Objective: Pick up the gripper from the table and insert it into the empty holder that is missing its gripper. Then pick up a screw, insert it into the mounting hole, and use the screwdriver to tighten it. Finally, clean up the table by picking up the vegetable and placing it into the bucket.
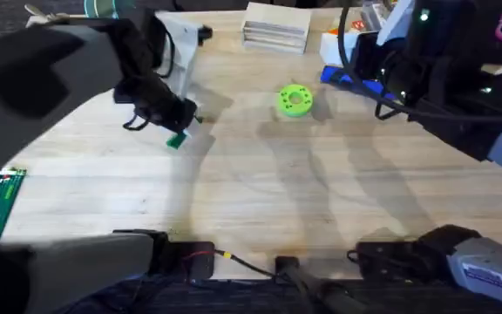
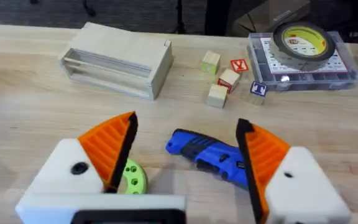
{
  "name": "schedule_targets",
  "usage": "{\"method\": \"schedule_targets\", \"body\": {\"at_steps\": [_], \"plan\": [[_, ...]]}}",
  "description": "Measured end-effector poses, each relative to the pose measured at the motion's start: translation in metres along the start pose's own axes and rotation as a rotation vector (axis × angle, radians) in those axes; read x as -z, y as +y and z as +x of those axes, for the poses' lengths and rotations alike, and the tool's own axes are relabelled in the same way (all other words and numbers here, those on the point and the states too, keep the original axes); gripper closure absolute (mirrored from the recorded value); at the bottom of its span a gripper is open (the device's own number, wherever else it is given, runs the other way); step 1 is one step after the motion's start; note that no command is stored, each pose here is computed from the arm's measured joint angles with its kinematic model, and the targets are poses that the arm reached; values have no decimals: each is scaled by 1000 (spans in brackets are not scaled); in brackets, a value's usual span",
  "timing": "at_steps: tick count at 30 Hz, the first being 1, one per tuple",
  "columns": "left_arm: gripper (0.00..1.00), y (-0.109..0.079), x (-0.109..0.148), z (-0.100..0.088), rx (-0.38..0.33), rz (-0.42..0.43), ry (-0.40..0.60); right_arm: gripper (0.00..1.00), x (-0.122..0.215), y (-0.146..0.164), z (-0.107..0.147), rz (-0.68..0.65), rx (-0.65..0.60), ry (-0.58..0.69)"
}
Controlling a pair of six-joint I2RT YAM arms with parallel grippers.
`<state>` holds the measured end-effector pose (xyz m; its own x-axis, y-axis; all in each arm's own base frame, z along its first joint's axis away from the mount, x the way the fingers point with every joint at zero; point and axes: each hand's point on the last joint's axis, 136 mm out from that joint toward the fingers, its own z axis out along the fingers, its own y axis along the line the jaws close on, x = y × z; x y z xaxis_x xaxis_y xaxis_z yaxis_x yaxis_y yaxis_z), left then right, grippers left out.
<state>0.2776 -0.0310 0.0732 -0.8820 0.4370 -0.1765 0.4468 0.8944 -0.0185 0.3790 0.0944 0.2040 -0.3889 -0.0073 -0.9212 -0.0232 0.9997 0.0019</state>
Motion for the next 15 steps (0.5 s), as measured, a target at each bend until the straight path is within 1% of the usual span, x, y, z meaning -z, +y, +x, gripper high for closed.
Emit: {"method": "schedule_targets", "body": {"at_steps": [7,12,15], "plan": [[992,7,47,-26,-10,-91,-221,7,0,0,0,0,0,0],[992,16,86,-58,2,-172,-437,7,0,0,0,0,0,0],[992,24,112,-77,30,-215,-573,7,0,0,0,0,0,0]]}}
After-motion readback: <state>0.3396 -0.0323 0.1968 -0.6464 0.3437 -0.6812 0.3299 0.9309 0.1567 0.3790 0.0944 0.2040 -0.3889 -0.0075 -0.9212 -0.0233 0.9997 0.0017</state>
